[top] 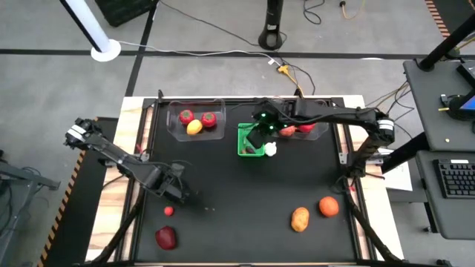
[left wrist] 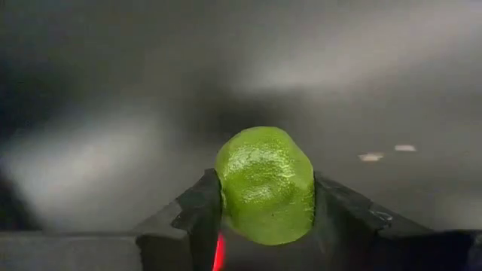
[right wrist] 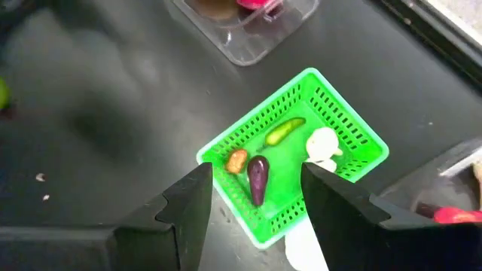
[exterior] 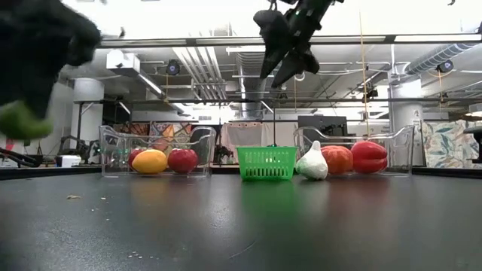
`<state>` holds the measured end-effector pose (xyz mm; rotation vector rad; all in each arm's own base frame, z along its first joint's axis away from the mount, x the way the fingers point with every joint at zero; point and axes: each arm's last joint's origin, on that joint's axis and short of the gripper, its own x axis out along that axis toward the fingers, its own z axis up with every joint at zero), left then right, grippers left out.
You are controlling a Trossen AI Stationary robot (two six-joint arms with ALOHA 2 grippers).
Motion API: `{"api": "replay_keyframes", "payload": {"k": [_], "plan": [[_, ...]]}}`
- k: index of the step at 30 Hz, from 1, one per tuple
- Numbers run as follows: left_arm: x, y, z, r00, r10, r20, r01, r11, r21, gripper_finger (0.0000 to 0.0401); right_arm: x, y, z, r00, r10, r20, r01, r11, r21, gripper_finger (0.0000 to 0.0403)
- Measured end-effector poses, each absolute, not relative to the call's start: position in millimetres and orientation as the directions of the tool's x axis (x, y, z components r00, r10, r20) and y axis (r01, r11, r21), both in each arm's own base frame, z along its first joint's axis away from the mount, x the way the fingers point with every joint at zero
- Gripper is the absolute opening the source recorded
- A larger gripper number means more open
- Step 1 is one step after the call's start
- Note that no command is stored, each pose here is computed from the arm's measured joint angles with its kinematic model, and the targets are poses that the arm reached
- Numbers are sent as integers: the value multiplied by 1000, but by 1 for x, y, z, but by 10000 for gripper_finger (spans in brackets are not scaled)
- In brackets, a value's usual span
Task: Sort produce into baskets
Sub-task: Put the green lemon into the left transparent bin
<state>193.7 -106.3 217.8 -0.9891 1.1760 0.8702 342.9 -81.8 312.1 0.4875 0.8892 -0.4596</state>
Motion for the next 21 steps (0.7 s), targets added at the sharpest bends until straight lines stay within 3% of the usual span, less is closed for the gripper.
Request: {"api": "replay_keyframes", "payload": {"k": [7,12,15,21], "plan": [[218,-107,274,436,139,-889,-777,557,-294,158,323,-69,345,637,-181,-749,535,803,262,194],[228,-86,314,556,241,-795,-697,656,-288,158,309,-54,366,696,-168,-698,490,821,291,194],[229,-62,330,569,305,-763,-693,678,-246,158,300,-44,377,726,-154,-670,468,825,317,194],[228,4,337,491,385,-782,-745,651,-148,158,285,-23,393,771,-109,-627,424,823,378,194]]}}
